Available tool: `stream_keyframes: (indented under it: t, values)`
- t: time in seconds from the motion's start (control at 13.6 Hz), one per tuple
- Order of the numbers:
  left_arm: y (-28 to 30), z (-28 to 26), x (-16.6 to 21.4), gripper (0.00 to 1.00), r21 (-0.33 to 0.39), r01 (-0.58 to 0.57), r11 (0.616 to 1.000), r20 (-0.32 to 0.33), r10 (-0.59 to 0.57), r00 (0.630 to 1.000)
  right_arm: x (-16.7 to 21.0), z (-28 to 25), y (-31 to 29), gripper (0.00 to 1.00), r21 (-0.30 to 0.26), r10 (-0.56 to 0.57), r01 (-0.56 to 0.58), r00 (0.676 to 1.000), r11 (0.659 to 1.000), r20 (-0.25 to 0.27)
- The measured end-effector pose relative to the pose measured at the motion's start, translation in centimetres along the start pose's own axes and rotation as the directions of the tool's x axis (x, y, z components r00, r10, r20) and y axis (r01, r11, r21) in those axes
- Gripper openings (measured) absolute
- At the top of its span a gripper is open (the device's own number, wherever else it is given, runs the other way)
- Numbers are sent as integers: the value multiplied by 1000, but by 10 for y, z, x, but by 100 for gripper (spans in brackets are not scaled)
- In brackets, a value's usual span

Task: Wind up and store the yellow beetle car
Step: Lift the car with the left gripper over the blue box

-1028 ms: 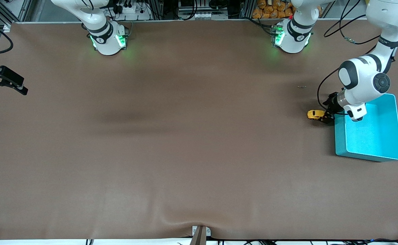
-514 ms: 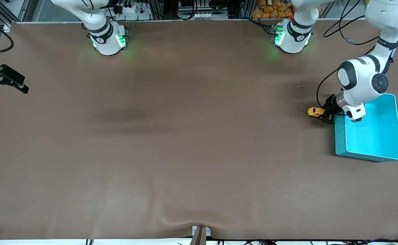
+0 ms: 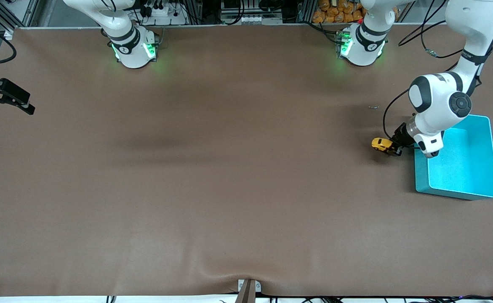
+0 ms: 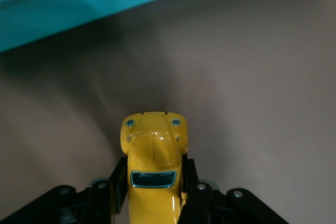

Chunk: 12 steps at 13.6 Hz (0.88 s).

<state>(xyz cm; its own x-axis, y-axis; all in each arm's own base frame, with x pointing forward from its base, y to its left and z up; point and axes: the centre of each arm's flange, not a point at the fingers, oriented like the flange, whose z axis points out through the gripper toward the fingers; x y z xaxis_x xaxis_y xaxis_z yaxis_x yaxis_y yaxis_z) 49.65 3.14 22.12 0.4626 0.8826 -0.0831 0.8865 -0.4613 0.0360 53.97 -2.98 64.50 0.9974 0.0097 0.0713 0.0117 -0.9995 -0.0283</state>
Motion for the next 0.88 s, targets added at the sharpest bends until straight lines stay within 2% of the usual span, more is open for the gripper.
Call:
stream_keyframes:
  t: [0.22,0.51,0.73,0.88]
  values:
    - [30,-54,10,45,23,-28,999,12,28,1000,0,0,-1,100,-10,-4,4,1000,1000,1]
    - [57,-117,35,45,68,-133,989,-41,136,990,0,-1,1,100,-12,1,-1,1000,1000,-1]
    - [48,-137,71,45,61,-257,965,-50,260,964,0,-1,3,100,-13,5,-5,1000,1000,-1]
    - [33,-147,104,45,60,-354,933,-50,357,933,0,-1,5,100,-14,9,-9,1000,1000,-1]
